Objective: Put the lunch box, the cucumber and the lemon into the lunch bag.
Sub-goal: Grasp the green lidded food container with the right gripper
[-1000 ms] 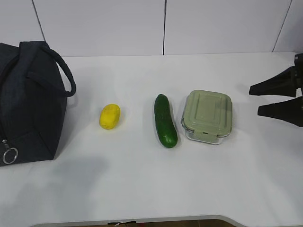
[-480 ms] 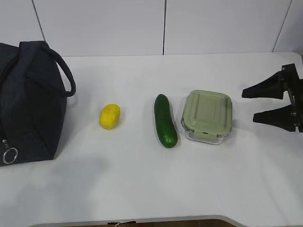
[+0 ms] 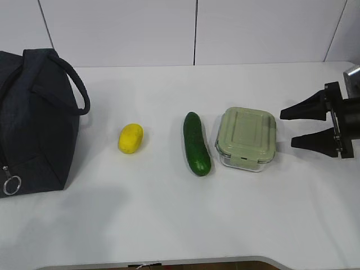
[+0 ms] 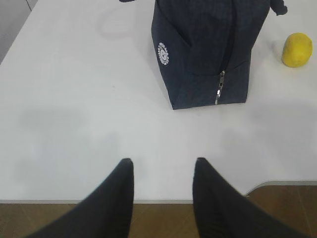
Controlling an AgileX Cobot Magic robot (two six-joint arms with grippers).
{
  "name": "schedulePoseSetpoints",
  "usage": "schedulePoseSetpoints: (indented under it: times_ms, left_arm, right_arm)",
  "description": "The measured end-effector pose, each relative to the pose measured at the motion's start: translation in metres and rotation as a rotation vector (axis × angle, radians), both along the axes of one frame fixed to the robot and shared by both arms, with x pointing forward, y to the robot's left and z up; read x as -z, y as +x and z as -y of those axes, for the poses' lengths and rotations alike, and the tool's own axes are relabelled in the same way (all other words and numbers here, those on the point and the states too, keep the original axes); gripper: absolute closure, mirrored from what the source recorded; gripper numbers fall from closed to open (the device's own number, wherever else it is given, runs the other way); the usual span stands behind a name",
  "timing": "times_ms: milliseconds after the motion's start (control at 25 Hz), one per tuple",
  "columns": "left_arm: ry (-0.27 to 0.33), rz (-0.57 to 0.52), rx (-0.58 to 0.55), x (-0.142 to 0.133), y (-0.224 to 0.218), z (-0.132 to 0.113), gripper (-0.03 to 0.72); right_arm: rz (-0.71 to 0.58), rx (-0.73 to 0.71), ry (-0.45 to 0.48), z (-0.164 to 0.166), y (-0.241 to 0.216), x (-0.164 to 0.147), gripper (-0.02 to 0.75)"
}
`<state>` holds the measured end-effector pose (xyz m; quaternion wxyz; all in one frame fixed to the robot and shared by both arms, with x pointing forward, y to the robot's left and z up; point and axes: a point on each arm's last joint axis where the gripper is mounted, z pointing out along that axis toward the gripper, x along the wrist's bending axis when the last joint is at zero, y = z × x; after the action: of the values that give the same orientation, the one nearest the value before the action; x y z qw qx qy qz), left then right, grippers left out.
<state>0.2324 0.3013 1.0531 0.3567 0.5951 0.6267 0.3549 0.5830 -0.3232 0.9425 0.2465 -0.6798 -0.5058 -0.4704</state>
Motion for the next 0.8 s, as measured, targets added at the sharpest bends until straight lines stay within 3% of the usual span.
schedulePoseSetpoints:
  times_ms: [800]
  left_arm:
    - [0.0, 0.0, 0.0, 0.0, 0.0, 0.0, 0.423]
  right_arm:
    - [0.01, -0.007, 0.017, 0.007, 0.03, 0.03, 0.153]
